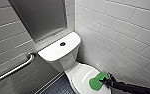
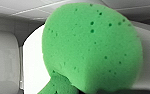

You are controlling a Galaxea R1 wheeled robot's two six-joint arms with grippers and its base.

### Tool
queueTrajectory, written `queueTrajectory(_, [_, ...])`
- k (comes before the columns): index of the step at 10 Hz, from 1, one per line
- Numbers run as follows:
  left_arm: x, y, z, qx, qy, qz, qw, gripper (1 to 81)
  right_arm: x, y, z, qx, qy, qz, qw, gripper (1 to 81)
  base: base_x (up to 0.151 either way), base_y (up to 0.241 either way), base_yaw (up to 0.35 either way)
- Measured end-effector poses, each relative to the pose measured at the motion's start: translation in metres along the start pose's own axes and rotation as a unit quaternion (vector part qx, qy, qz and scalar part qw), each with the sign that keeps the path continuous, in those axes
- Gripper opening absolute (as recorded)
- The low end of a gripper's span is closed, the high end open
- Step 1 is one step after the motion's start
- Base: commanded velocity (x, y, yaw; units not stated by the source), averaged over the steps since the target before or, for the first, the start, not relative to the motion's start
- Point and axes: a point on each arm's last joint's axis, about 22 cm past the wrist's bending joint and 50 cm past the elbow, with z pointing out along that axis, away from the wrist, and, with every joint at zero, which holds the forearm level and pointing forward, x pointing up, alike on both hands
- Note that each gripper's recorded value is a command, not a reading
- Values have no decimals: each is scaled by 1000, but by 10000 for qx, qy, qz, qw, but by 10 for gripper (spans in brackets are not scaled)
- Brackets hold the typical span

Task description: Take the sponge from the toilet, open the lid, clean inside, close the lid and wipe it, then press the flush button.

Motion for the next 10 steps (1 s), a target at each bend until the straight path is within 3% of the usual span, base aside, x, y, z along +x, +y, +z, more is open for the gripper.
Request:
queueTrajectory(2, [0,1,0,-6,5,2,10000,811,-7,22,-28,-33,-25,91,10000,10,0,0,0])
queueTrajectory(4, [0,5,1,-48,7,14,10000,811,-17,64,-54,-204,147,257,9994,10,0,0,0])
queueTrajectory(8, [0,12,-3,-135,2,18,9999,811,-52,101,-69,-221,596,549,9965,10,0,0,0])
queueTrajectory(10, [0,13,-2,-147,5,24,9999,811,-78,120,-85,-294,551,662,9959,10,0,0,0])
